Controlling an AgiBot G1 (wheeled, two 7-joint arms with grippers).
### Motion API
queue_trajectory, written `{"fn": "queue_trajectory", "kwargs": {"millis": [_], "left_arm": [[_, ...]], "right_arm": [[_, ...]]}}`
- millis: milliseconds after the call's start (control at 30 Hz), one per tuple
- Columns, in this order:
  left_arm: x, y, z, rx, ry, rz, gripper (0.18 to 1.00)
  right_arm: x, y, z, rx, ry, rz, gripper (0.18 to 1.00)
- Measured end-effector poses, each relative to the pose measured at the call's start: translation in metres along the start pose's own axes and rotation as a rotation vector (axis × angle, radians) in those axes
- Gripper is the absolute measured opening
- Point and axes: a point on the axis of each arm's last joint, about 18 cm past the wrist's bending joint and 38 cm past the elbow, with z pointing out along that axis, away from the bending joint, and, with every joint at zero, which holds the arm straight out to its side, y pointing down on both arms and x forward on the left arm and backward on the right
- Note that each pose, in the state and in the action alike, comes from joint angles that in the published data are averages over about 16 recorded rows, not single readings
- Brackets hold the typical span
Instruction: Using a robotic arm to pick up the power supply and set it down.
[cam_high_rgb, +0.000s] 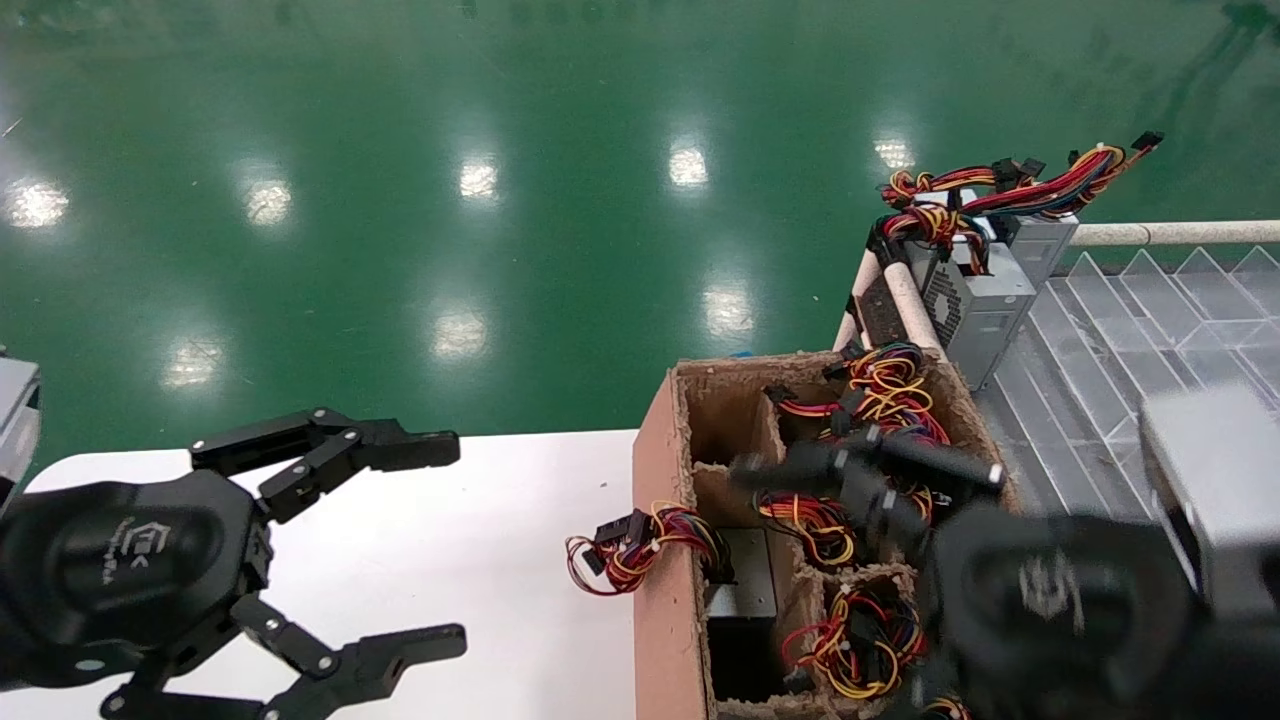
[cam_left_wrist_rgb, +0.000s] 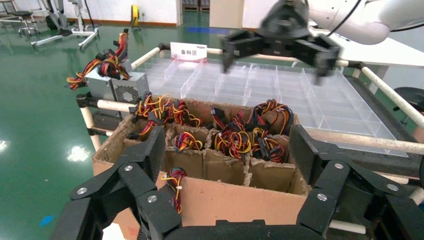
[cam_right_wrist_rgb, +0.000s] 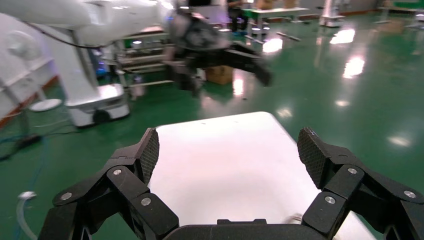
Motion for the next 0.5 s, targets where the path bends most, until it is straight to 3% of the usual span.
{"fn": "queue_trajectory", "kwargs": {"millis": [233,500], "left_arm": [[0.0,0.0,0.0,0.0,0.0,0.0,0.933],[0.0,0.0,0.0,0.0,0.0,0.0,0.985]], "right_arm": [[-0.0104,0.0002,0.0032,0.004,-0.031,0.018,1.0],[-0.0071,0.0001,0.002,0.003,-0.021,0.014,1.0]]}}
